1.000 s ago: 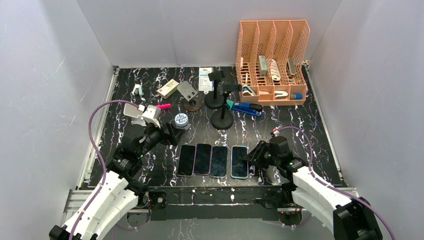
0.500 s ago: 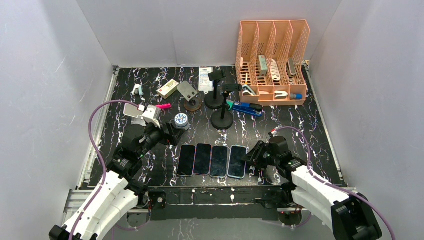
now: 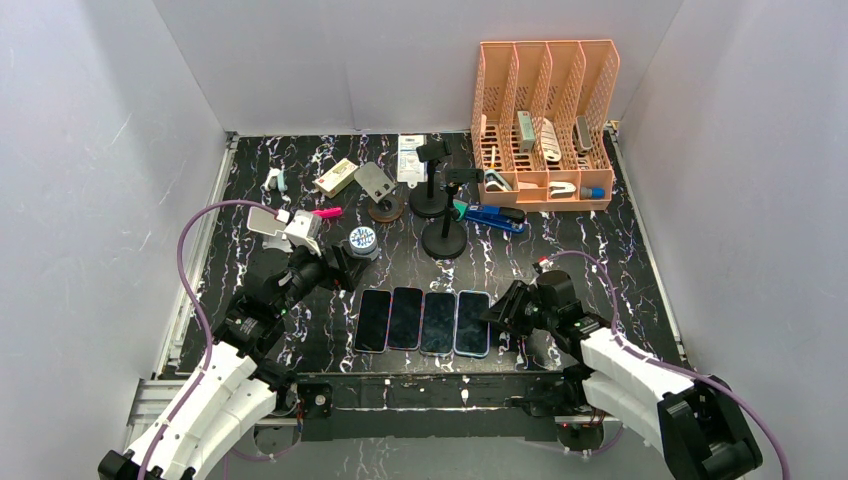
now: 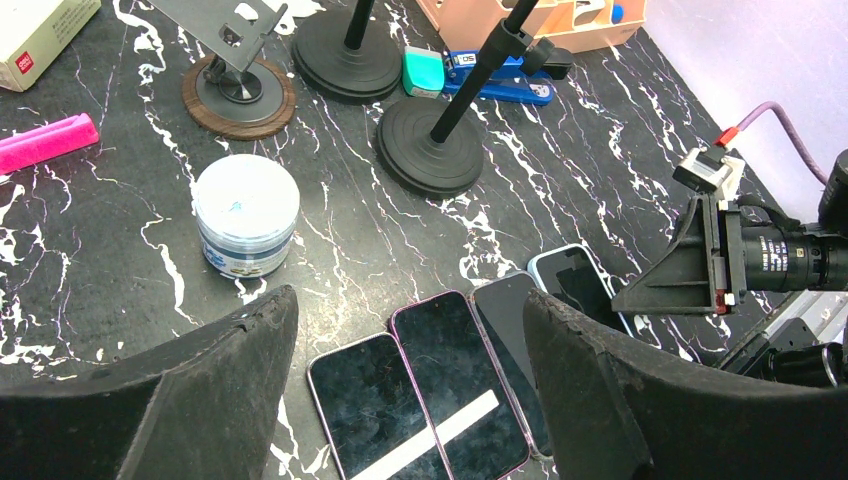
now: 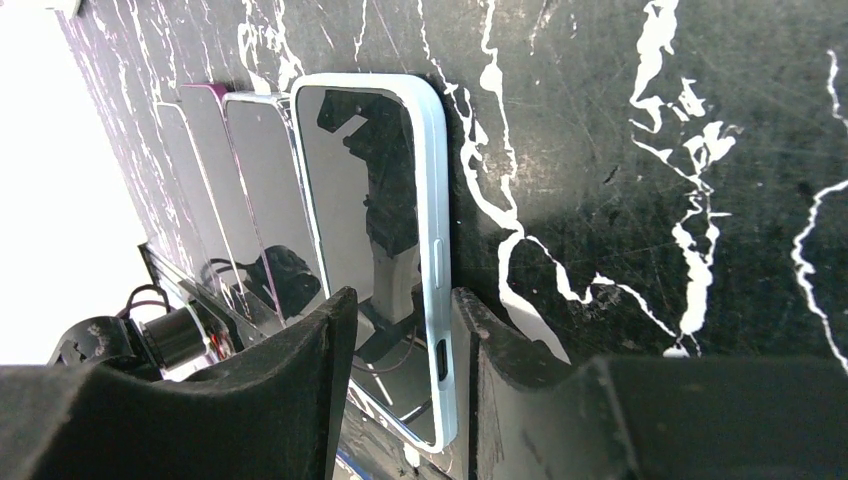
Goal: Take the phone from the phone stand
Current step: Move the phone to the center of the board, then reset both arms
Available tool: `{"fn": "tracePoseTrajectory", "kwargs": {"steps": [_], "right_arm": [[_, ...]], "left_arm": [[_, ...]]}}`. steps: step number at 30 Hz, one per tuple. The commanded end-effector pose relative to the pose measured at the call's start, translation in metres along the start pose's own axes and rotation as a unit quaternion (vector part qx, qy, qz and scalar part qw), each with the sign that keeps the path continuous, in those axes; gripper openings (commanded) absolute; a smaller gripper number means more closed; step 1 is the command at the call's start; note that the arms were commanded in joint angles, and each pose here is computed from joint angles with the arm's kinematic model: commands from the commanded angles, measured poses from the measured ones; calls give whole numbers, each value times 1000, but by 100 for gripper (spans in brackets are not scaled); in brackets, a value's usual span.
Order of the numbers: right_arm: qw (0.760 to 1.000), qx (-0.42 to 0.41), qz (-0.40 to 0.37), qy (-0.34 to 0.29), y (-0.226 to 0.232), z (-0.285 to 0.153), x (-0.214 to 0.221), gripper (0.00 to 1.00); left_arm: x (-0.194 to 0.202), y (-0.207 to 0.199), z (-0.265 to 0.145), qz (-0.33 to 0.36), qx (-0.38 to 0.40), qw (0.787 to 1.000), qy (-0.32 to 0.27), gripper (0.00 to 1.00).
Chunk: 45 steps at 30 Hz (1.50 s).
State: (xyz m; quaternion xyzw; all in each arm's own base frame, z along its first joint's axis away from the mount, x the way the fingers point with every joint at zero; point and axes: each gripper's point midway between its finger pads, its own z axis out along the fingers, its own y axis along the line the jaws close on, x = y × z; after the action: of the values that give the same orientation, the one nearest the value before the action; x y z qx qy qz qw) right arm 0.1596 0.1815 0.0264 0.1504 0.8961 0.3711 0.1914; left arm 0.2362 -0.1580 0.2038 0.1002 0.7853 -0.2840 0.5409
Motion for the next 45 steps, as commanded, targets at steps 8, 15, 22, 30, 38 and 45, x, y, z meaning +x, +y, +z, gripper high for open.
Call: {"fn": "tracePoseTrajectory", "kwargs": {"steps": [8,15,22,30,38,45], "right_arm": [[999,6,-16,28,-7,3,10,49],[999,-5,-25,42,-2,5,12,49],[998,-13,-29,51,1,6,14,50],[999,-2,-46,4,10,-6,-4,55],[997,1,-66,-48,21,-25,-21,58],[987,6,-112,-111,39,-51,-47,59]], "left_arm": [[-5,-2,-1,3,3,1000,-4,80],[-5,-2,-1,3,3,1000,-5,80],[-5,-2,0,3,4,1000,-3,80],[-4,-2,0,3,3,1000,-3,80],[-4,-3,0,2,5,1000,-1,80],[-3,11,2,-24,-39,999,4,80]]}}
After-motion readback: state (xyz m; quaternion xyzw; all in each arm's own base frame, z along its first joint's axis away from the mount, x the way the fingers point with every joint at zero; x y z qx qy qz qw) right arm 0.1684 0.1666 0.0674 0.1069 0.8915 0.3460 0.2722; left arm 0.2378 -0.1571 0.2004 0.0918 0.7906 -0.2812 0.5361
